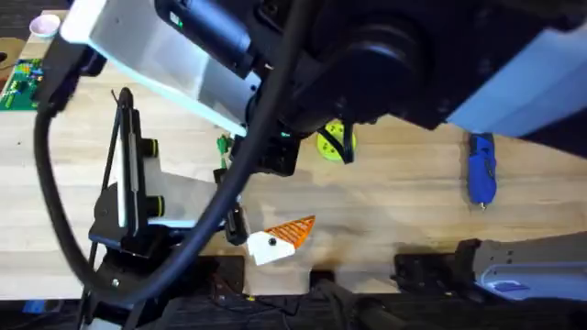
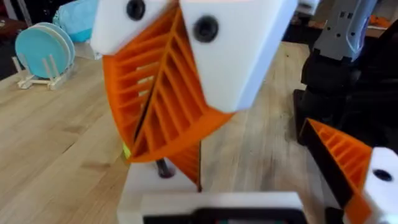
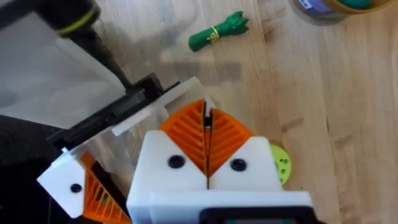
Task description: Pick up the gripper from the table and insert it into the empty holder that is missing its gripper. Then pick up a screw, insert it into the mounting hole, and use the screwdriver to tighten it. Finally, clean up the table by picking up the vegetable and placing it into the bucket.
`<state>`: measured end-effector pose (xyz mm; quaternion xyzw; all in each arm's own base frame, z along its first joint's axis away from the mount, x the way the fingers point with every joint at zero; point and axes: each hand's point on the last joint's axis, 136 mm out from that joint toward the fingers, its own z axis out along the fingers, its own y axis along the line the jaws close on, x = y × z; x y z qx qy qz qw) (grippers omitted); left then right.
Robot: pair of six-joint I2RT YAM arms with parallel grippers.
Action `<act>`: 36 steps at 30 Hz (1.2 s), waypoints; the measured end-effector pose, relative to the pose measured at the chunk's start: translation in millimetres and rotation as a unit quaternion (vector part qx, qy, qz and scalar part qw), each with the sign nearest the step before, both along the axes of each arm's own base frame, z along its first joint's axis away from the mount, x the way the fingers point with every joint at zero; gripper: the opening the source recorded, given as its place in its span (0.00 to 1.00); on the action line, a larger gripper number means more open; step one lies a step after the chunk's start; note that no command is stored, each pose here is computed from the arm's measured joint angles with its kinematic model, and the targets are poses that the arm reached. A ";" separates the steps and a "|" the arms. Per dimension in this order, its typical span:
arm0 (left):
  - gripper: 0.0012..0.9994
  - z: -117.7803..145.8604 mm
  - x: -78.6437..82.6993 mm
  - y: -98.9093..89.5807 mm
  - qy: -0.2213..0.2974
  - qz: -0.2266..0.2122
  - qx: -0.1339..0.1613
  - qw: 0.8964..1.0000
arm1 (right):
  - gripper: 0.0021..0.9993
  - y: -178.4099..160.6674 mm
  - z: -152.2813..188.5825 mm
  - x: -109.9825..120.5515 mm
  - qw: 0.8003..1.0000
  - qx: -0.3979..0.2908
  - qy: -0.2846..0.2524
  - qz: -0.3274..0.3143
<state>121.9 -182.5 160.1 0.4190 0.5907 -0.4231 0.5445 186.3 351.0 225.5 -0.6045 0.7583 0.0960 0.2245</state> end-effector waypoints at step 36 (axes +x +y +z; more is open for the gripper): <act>0.99 0.1 -0.5 -0.1 0.003 -0.001 -0.001 1.000 | 0.00 -4.1 -2.5 -13.9 0.999 -0.002 0.046 -0.010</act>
